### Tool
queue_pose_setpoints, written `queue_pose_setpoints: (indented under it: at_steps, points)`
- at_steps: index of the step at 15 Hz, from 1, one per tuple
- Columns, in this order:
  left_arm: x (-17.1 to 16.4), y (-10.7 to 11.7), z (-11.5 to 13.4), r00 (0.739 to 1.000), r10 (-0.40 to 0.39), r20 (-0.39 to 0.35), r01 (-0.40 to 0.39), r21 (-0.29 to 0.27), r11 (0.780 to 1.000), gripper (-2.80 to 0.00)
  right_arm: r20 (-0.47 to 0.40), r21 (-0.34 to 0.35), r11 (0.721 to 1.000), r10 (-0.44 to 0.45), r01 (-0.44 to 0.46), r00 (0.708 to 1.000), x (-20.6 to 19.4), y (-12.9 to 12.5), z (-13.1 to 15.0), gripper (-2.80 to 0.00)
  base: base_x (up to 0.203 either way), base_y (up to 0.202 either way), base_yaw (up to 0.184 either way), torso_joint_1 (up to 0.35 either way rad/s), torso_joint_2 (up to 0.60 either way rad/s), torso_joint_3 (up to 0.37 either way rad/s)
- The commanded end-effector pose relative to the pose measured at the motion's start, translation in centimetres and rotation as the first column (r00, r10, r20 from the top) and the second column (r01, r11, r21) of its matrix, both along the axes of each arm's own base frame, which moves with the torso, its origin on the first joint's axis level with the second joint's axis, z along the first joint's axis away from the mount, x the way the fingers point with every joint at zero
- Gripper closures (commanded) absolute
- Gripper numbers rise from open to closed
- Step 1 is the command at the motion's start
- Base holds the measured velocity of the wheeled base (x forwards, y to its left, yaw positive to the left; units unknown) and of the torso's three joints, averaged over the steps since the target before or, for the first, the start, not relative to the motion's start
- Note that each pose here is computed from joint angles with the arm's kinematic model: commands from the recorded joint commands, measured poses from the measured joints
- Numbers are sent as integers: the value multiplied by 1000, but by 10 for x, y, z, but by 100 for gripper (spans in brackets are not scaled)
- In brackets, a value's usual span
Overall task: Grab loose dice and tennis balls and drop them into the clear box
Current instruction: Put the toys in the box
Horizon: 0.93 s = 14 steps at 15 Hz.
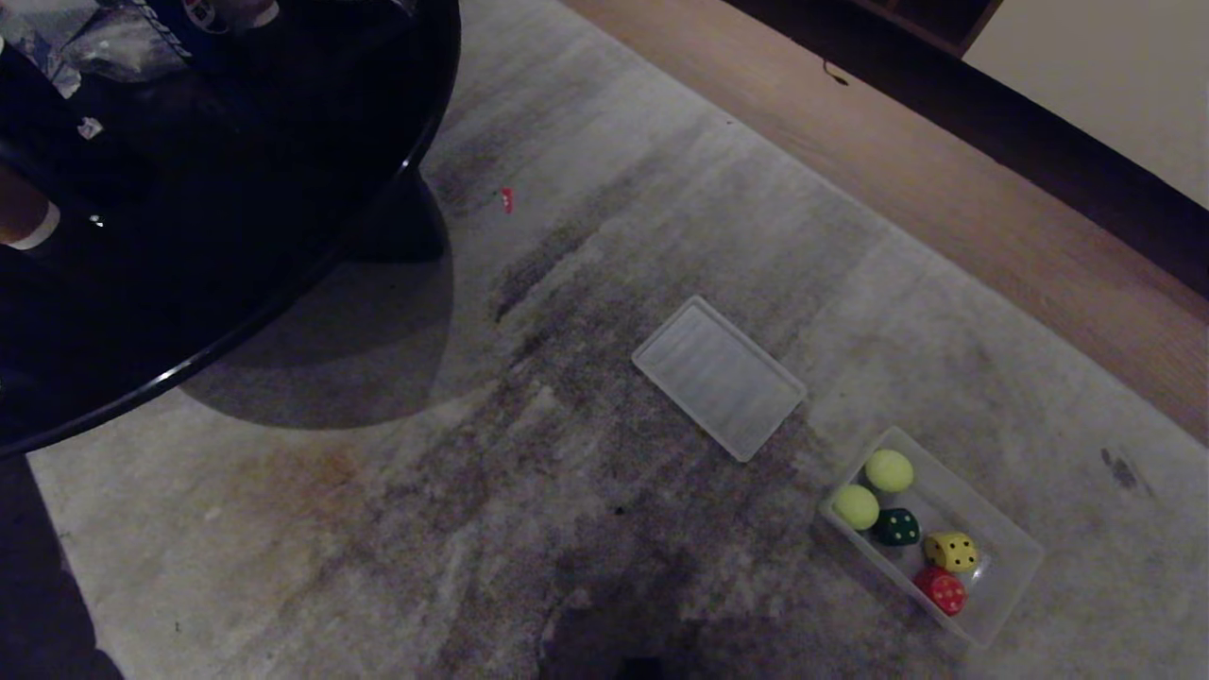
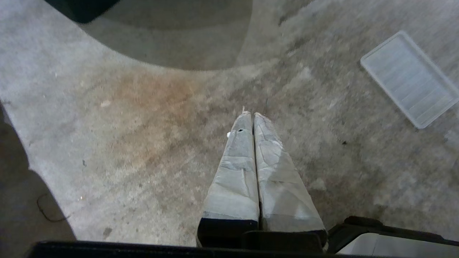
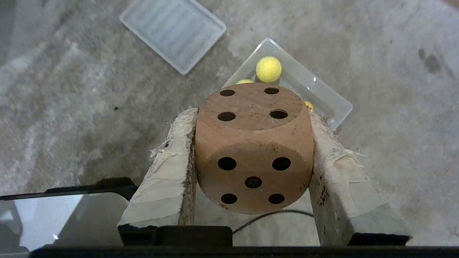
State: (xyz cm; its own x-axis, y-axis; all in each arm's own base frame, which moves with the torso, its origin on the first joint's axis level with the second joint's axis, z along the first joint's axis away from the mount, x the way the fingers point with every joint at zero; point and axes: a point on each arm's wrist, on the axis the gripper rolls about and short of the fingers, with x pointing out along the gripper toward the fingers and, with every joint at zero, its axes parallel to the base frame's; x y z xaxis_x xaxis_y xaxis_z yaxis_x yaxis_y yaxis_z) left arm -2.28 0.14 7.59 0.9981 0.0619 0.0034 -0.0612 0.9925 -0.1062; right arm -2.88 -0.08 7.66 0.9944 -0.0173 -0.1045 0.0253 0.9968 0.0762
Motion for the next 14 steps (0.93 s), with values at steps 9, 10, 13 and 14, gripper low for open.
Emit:
queue_pose_setpoints:
  at_steps: [9,10,13,14]
  points:
    - [0,0,0,1000,2,-2,-2,-1,1000,0,0,0,1000,0,0,1000,0,0,0,0,0,0,0,2,3,-194]
    - [0,0,0,1000,2,-2,-2,-1,1000,0,-1,0,1000,0,0,1000,0,0,0,0,0,0,0,2,0,-198]
    - [0,0,0,1000,2,0,-2,-1,1000,0,-1,2,1000,0,0,1000,0,0,0,0,0,0,0,2,3,-200]
    - [0,0,0,1000,2,0,-2,-1,1000,0,-1,0,1000,-1,1,1000,0,0,0,0,0,0,0,2,6,-197]
